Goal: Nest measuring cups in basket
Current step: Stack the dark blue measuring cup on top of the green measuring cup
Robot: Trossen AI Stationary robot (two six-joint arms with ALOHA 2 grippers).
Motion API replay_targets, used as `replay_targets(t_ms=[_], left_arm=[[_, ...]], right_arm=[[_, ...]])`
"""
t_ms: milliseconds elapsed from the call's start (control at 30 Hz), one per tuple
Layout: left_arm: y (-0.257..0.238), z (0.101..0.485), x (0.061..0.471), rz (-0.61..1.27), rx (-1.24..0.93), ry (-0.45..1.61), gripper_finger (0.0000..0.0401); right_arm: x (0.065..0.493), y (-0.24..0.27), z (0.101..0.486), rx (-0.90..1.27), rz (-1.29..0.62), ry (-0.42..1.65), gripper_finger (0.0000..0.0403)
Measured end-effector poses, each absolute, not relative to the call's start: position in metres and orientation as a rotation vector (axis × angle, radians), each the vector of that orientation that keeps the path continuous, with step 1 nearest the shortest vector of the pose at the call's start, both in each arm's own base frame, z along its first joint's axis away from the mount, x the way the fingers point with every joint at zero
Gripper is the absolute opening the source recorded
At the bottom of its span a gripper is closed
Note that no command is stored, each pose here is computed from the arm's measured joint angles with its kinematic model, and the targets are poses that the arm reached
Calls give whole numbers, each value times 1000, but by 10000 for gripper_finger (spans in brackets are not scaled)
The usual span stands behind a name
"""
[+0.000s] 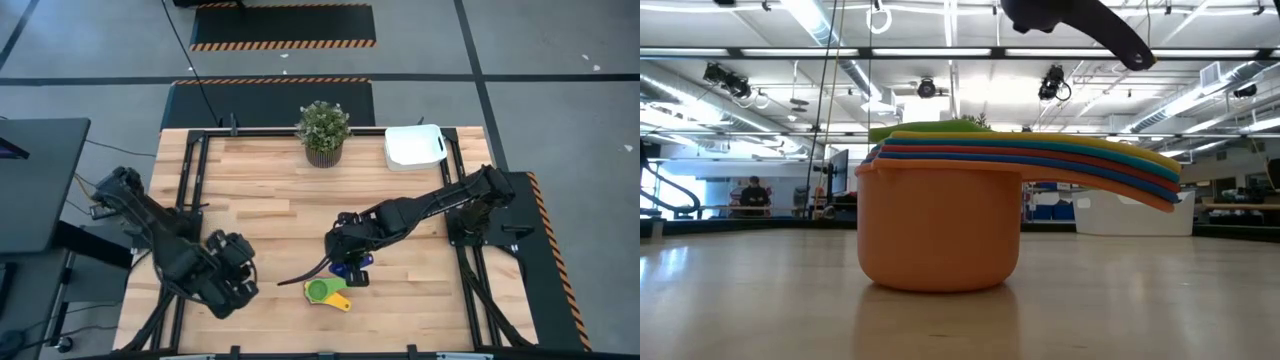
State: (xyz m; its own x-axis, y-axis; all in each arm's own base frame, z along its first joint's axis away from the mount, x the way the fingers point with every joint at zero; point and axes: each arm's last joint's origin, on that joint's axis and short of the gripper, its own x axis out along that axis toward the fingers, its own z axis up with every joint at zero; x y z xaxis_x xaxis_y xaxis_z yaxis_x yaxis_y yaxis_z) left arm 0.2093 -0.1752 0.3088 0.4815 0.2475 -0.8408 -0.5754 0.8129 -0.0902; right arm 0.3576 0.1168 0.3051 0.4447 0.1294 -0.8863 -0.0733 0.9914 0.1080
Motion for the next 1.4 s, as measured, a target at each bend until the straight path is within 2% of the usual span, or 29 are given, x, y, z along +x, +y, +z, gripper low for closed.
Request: replay_targets(t_ms=[267, 567, 933, 1267, 1400], left_arm=[[-165, 255, 229, 540, -445, 853, 95], [-150, 218, 256, 415, -498, 704, 95], [-142, 176, 257, 328, -646, 704, 95], [-161, 135, 283, 277, -651, 801, 95], [-169, 132, 296, 243, -637, 813, 95]], right_arm=[[350, 119, 309, 44, 142, 1125, 12], [349, 122, 309, 65, 165, 1133, 12], [349, 122, 309, 64, 164, 1138, 12], [348, 121, 308, 79, 152, 1151, 12], [347, 121, 308, 82, 148, 1156, 12]])
